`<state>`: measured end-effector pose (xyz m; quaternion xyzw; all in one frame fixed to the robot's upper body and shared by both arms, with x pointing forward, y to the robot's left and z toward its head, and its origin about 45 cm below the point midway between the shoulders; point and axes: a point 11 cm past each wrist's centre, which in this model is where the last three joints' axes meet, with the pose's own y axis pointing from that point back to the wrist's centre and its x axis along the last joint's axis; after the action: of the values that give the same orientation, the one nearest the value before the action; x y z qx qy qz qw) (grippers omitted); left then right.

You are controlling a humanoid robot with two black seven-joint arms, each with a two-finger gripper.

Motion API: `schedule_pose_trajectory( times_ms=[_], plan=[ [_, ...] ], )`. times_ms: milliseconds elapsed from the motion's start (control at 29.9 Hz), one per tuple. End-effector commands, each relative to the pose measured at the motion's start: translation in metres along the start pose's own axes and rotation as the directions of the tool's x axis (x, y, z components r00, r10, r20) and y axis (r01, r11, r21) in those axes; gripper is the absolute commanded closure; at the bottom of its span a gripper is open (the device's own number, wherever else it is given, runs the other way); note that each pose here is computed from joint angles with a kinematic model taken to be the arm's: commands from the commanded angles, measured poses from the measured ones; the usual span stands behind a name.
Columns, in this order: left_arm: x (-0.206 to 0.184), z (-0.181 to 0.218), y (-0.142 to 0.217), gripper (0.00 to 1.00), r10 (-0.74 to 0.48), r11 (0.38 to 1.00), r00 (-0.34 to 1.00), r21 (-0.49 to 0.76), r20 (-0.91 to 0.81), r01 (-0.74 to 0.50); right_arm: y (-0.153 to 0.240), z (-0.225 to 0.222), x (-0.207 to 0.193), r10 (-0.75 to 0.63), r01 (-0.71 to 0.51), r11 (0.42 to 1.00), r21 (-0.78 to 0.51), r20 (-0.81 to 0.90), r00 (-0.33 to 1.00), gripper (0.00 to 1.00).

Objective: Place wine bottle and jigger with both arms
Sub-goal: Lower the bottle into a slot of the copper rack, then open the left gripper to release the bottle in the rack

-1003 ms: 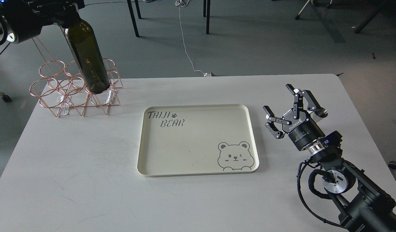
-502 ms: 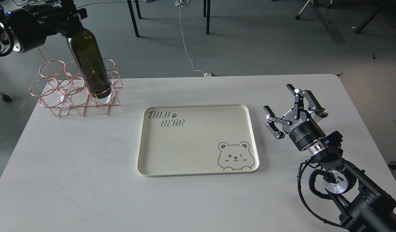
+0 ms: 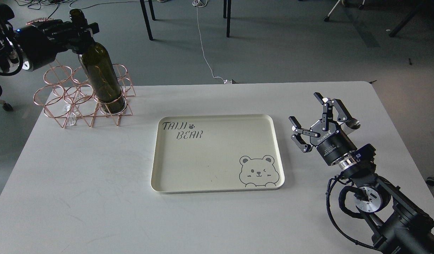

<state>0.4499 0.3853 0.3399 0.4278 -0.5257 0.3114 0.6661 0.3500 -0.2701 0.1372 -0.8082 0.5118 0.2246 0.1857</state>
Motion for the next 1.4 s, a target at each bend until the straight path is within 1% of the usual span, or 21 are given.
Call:
schedule_pose_trajectory(
  times_ms=[0, 435, 535, 569, 669, 702, 769, 936, 970, 1003, 1037, 1070, 1137, 1171, 1204, 1271, 1371],
  plan=[
    [-0.006, -0.003, 0.0, 0.67, -0.004, 1.0, 1.0, 0.011, -0.008, 0.004, 0.0, 0.0, 0.0, 0.0, 0.0, 1.0, -0.001, 0.0, 1.0, 0.01],
    [-0.025, -0.005, -0.007, 0.66, -0.035, 0.999, 0.999, 0.021, -0.018, 0.036, 0.004, 0.004, 0.001, 0.006, -0.006, 1.0, -0.007, 0.005, 1.0, 0.01],
    [-0.026, -0.004, -0.008, 0.64, -0.035, 0.999, 0.999, 0.018, -0.019, 0.036, 0.004, 0.004, -0.001, 0.0, 0.0, 1.0, -0.005, 0.007, 1.0, 0.01],
    [-0.026, -0.004, -0.008, 0.61, -0.035, 0.999, 0.999, 0.018, -0.019, 0.036, 0.005, 0.004, -0.001, 0.001, -0.001, 1.0, -0.006, 0.009, 1.0, 0.01],
    [-0.026, -0.004, -0.008, 0.48, -0.035, 0.999, 0.999, 0.018, -0.019, 0.036, 0.005, 0.005, -0.001, 0.0, 0.0, 1.0, -0.006, 0.01, 1.0, 0.01],
    [-0.026, -0.004, -0.008, 0.39, -0.037, 0.999, 0.999, 0.018, -0.017, 0.038, 0.005, 0.004, -0.001, 0.001, -0.001, 1.0, -0.007, 0.008, 1.0, 0.01],
    [-0.026, -0.004, -0.008, 0.15, -0.037, 0.999, 0.999, 0.018, -0.019, 0.037, 0.005, 0.005, -0.001, 0.0, 0.0, 1.0, -0.006, 0.01, 1.0, 0.01],
    [-0.026, -0.005, -0.008, 0.13, -0.038, 0.999, 0.999, 0.019, -0.019, 0.038, 0.005, 0.004, -0.001, 0.002, -0.002, 1.0, -0.005, 0.008, 1.0, 0.01],
    [-0.026, -0.005, -0.008, 0.15, -0.039, 0.999, 0.999, 0.019, -0.018, 0.039, 0.005, 0.004, -0.001, 0.001, -0.001, 1.0, -0.007, 0.008, 1.0, 0.01],
    [-0.026, -0.005, -0.007, 0.21, -0.04, 0.999, 0.999, 0.021, -0.018, 0.041, 0.005, 0.004, -0.001, 0.002, -0.002, 1.0, -0.005, 0.008, 1.0, 0.01],
    [-0.026, -0.005, -0.007, 0.3, -0.042, 0.999, 0.999, 0.021, -0.017, 0.043, 0.005, 0.004, -0.001, 0.001, -0.001, 1.0, -0.007, 0.008, 1.0, 0.01],
    [-0.027, -0.005, -0.007, 0.4, -0.048, 0.999, 0.999, 0.021, -0.016, 0.048, 0.005, 0.004, -0.001, 0.001, -0.001, 1.0, -0.007, 0.008, 1.0, 0.01],
    [-0.032, -0.004, -0.008, 0.7, -0.066, 0.998, 0.998, 0.018, -0.007, 0.066, 0.005, 0.004, -0.001, 0.001, -0.001, 1.0, -0.007, 0.008, 1.0, 0.01],
    [-0.033, -0.004, -0.008, 0.79, -0.072, 0.997, 0.997, 0.017, -0.004, 0.072, 0.005, 0.004, -0.001, 0.002, -0.002, 1.0, -0.005, 0.008, 1.0, 0.01],
    [-0.032, -0.003, -0.008, 0.84, -0.07, 0.997, 0.998, 0.016, -0.002, 0.07, 0.005, 0.004, -0.001, 0.001, -0.001, 1.0, -0.007, 0.008, 1.0, 0.01],
    [-0.032, -0.004, -0.008, 0.89, -0.074, 0.997, 0.997, 0.019, 0.001, 0.074, 0.005, 0.004, -0.001, 0.001, -0.001, 1.0, -0.005, 0.009, 1.0, 0.01],
    [-0.031, -0.005, -0.007, 0.9, -0.072, 0.997, 0.997, 0.02, 0.001, 0.072, 0.005, 0.004, -0.001, 0.001, -0.001, 1.0, -0.005, 0.009, 1.0, 0.01]
  ],
)
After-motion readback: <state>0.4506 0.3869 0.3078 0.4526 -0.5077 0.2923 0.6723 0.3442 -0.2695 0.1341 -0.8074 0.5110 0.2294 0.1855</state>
